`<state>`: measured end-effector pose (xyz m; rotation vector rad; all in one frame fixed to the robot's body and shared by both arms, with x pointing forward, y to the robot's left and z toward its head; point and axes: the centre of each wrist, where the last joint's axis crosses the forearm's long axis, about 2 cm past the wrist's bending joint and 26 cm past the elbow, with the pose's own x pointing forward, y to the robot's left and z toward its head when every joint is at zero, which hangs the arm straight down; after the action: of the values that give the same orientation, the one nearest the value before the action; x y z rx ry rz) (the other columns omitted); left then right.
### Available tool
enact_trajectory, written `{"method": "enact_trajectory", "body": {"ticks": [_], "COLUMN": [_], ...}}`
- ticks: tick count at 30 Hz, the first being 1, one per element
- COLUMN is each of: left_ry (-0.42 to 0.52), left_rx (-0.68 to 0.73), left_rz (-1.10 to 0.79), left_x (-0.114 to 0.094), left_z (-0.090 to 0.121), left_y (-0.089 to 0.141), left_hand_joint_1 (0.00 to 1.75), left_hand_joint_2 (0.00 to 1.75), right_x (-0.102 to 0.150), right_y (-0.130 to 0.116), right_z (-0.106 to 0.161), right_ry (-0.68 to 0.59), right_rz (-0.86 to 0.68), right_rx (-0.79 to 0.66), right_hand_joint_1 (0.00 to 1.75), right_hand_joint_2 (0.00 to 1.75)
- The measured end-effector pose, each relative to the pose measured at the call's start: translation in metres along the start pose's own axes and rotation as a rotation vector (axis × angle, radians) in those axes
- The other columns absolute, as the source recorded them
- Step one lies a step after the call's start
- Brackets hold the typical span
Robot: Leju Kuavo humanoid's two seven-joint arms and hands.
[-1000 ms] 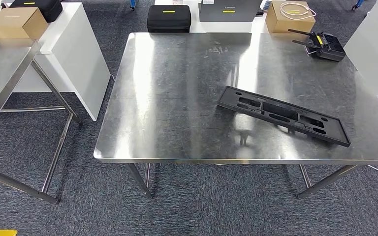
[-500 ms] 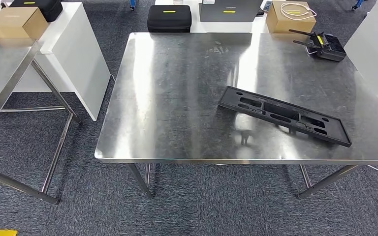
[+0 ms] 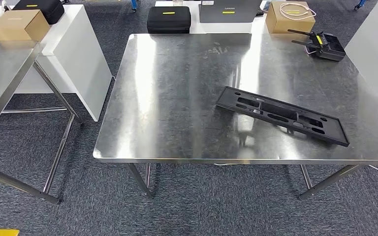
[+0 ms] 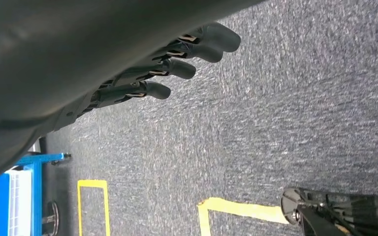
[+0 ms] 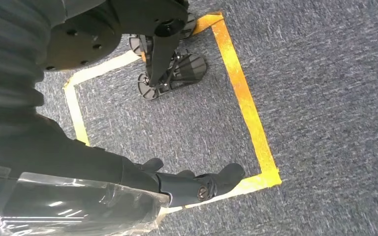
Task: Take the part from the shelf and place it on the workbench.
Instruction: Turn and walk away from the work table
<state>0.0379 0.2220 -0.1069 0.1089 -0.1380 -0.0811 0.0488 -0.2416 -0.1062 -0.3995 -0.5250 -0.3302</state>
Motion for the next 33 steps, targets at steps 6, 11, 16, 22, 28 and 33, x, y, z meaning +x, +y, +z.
{"method": "enact_trajectory", "body": {"ticks": [6, 11, 16, 22, 28, 33], "left_ry": [0.006, 0.009, 0.008, 0.014, 0.026, 0.039], "left_rx": [0.001, -0.001, -0.001, -0.001, -0.001, -0.002], "left_rz": [0.006, 0.006, 0.006, 0.007, 0.011, 0.039], "left_x": [-0.0002, 0.0003, 0.0009, 0.001, 0.0009, 0.0003], "left_z": [-0.0002, -0.0002, -0.0003, -0.0003, 0.0, 0.0001], "left_y": [0.0008, 0.0009, 0.0012, 0.0011, -0.0001, -0.0003], "left_hand_joint_1": [0.0, 0.0, 0.0, 0.0, 0.0, 0.0], "left_hand_joint_2": [0.0, 0.0, 0.0, 0.0, 0.0, 0.0], "right_x": [-0.0002, 0.0001, 0.0004, -0.0004, 0.0002, 0.0004], "right_y": [0.0042, 0.0043, 0.0045, 0.0032, 0.0006, 0.0016], "right_z": [0.0023, 0.0022, 0.0021, 0.0019, 0.0002, 0.0006], "right_ry": [-0.002, -0.004, -0.004, -0.002, -0.012, -0.018], "right_rz": [0.01, 0.014, 0.015, 0.026, 0.041, 0.046], "right_rx": [0.015, 0.017, 0.018, 0.017, 0.019, 0.024], "right_hand_joint_1": [0.0, 0.0, 0.0, 0.0, 0.0, 0.0], "right_hand_joint_2": [1.75, 1.75, 1.75, 1.75, 1.75, 1.75]}}
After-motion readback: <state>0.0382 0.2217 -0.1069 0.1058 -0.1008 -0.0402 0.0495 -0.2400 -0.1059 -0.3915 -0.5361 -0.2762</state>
